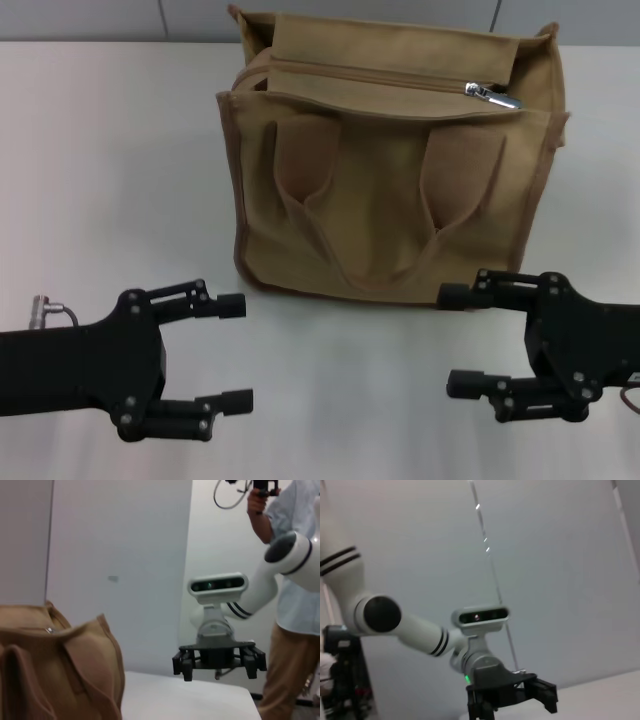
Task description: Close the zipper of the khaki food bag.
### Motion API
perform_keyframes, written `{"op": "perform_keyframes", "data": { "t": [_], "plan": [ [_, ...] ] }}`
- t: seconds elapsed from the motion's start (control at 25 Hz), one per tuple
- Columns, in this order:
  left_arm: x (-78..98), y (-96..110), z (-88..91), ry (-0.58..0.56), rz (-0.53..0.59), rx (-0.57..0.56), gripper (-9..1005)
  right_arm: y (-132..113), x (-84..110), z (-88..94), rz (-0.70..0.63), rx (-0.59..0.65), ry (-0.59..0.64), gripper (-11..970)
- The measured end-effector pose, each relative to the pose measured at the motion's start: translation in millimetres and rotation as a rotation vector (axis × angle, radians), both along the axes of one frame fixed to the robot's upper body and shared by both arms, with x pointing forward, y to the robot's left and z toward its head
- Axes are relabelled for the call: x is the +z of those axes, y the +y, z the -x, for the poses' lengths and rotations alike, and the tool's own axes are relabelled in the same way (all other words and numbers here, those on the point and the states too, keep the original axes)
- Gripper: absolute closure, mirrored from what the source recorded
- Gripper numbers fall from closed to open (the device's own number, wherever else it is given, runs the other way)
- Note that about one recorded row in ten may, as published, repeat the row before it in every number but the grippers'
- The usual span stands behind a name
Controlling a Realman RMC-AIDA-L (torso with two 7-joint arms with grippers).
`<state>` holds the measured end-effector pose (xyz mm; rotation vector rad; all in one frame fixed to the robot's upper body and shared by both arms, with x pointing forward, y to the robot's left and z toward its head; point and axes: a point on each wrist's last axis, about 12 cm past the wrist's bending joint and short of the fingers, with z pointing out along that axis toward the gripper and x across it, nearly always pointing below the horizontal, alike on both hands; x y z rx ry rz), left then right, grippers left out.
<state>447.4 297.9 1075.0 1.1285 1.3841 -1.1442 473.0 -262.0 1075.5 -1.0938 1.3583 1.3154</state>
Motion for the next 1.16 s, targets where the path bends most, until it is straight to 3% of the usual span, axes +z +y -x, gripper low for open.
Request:
{"op": "perform_keyframes", "data": {
  "t": [0.68,1.16],
  "plan": [
    [-7.1,-11.3,-2.6,0.024,-0.035,-0.038,167,11.6,-12.1,-10.9,0.105,-0.005,0.009,184],
    [-13.5,-13.1,-2.9,0.029,-0.037,-0.005,167,21.1,-15.4,-9.0,0.062,-0.019,-0.019,184]
  ]
}}
